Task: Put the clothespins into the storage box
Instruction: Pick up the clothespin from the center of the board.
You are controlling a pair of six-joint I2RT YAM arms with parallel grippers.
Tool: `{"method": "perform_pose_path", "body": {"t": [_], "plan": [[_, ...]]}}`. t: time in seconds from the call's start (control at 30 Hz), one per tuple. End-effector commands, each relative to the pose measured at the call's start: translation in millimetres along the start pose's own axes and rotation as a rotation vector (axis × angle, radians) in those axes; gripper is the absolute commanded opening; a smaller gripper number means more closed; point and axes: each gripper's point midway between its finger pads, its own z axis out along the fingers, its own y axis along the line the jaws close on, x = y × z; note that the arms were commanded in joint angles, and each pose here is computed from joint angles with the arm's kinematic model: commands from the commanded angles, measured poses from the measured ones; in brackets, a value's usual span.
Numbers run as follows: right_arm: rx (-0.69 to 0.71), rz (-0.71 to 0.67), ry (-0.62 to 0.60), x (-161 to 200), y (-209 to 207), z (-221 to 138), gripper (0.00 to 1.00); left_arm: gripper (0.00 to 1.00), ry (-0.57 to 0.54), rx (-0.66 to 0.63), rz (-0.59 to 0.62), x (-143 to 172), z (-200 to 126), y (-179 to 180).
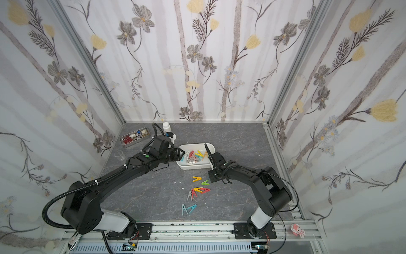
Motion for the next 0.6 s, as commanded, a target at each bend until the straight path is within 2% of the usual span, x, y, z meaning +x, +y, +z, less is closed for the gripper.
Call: {"method": "perform_pose_path", "body": {"t": [0.0,0.27,0.47,0.57], "plan": [[0.002,-0.028,-0.008,-5.2,0.6,2.1,0.30,0.42,-0.010,-0.008,0.004,-1.1,-3.5,1.3],[-0.030,-0.032,-0.003,-3.1,6.7,1.9,0.18,0.43,-0.027,-0.024,0.005,-2.8,-8.9,4.9],[-0.047,-0.033,0.007,1.3,10.0,0.3,0.06,0.43,-0.020,-0.029,0.004,-0.2,-7.5,6.8],[-0.059,-0.029,0.000,4.1,12.0,-3.8,0.04,0.43,-0.019,-0.032,0.001,-0.2,-7.7,6.9]]}}
